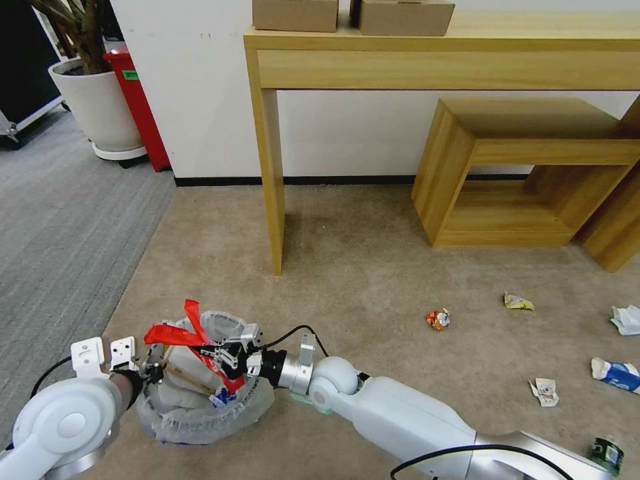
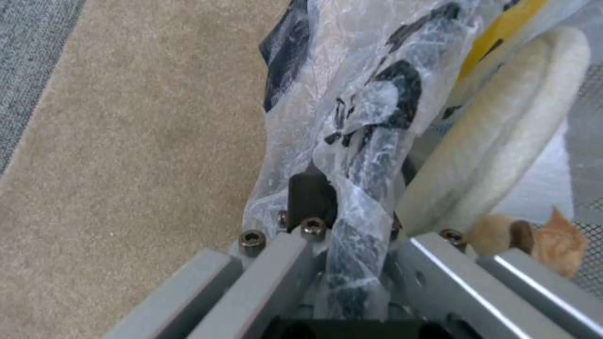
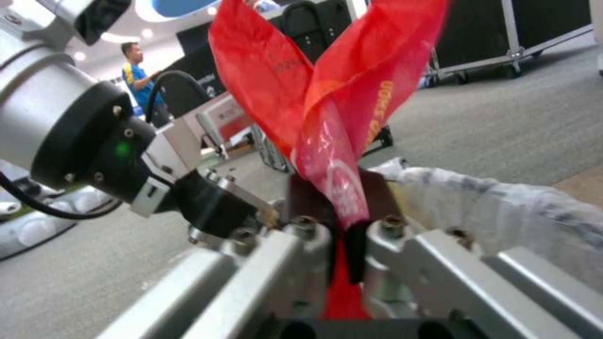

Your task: Pick up the trash bin and place the garbage on the floor into it.

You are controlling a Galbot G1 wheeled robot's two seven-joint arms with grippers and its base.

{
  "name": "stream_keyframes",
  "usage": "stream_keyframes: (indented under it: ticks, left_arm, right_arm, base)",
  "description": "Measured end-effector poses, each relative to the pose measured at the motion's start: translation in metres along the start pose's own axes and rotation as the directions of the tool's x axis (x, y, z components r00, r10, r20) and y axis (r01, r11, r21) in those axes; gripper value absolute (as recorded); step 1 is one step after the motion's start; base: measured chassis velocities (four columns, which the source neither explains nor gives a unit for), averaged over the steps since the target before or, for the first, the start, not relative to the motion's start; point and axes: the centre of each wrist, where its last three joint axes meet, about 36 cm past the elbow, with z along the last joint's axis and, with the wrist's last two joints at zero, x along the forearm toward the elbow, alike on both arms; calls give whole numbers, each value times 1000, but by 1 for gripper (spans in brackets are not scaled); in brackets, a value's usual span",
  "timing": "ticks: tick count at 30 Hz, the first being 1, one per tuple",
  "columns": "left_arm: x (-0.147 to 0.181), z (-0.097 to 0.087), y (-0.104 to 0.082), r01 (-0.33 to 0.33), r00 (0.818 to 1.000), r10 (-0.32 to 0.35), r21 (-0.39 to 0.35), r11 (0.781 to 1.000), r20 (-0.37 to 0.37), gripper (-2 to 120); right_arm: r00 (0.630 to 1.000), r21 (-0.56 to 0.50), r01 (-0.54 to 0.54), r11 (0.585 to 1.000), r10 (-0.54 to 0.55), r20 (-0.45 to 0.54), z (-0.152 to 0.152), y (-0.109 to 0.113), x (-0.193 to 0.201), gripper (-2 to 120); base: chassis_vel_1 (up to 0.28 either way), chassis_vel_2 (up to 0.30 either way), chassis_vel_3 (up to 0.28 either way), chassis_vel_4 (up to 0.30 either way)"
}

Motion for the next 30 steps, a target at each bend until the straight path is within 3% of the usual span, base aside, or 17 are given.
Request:
stream_keyframes:
  ticks: [9,12,17,20,24,30]
  left_arm:
    - [1,-1,0,2,1000,-2,-9,1000,2,0]
    - [5,-4,0,-2,1000,2,-16,1000,12,0]
    - [4,-2,0,0,1000,0,-12,1000,9,0]
    - [4,-2,-1,1,1000,0,-12,1000,10,0]
    - [6,-1,-1,-1,1000,1,-15,1000,10,0]
    - [7,0,-1,4,1000,-4,-15,1000,8,0]
  right_arm:
    - [1000,30,0,1000,0,-8,-8,-7,6,32]
    - [1000,52,-17,999,17,-2,-17,-14,5,61]
    - [999,61,-34,998,34,0,-21,-17,5,74]
    - [999,64,-44,997,44,4,-25,-19,5,90]
    - [1000,47,-24,999,25,-9,-28,-18,6,99]
    - [999,21,6,1000,-5,-44,-29,-16,10,100]
  base:
    - [0,0,0,0]
    - [0,0,0,0]
    - [0,0,0,0]
    - [0,0,0,0]
    - [0,0,0,0]
    - [0,0,0,0]
